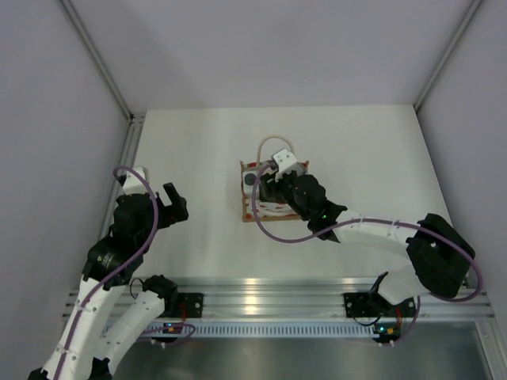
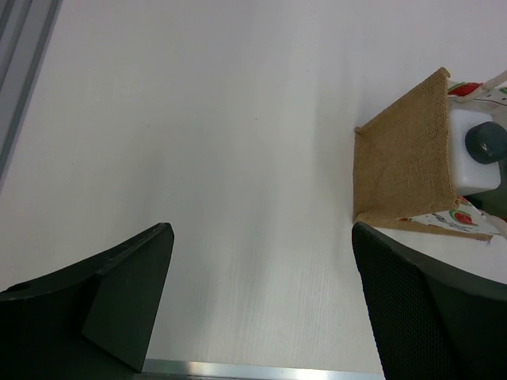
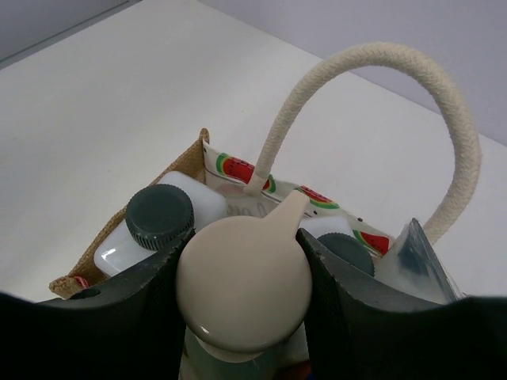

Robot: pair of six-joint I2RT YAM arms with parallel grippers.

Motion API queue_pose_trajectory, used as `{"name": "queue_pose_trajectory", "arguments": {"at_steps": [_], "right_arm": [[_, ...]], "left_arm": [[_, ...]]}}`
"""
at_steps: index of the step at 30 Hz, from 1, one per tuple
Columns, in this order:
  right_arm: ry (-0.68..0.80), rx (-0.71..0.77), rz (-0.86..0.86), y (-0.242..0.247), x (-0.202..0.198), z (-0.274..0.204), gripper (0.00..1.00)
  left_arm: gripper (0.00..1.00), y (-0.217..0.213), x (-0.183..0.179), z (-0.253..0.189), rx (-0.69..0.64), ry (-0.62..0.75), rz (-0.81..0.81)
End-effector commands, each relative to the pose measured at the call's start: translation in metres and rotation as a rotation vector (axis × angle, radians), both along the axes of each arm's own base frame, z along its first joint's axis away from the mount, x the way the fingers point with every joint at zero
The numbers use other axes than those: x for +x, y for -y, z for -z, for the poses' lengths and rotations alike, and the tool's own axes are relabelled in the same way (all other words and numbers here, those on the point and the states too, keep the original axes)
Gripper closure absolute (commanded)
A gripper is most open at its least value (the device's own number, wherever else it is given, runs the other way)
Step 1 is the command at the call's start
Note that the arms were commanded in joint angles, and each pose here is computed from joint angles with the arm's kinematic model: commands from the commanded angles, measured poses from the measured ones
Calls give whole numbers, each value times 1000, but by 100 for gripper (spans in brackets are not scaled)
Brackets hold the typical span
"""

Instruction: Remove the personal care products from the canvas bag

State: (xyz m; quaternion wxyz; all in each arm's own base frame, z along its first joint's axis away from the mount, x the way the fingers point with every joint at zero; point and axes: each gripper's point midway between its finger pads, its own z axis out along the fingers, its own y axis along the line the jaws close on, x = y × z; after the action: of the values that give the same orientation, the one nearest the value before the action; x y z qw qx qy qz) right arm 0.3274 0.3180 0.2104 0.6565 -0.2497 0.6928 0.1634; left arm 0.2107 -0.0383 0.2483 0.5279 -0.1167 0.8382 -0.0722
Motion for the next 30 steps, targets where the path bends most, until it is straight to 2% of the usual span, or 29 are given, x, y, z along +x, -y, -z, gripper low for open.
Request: {"name": "queue_pose_trajectory", "arguments": {"at_steps": [1,24,30], "right_arm": [[225,260,-13,2,-2,-124,100],[218,263,19,18,-9,-215,100],[208,261,86,36,-6,-238,100]], "left_arm": [[2,2,5,-10,-14,52,3],[1,-1,3,-12,-16,64,-9],[2,-1,3,-12,-16,67,-9]]}}
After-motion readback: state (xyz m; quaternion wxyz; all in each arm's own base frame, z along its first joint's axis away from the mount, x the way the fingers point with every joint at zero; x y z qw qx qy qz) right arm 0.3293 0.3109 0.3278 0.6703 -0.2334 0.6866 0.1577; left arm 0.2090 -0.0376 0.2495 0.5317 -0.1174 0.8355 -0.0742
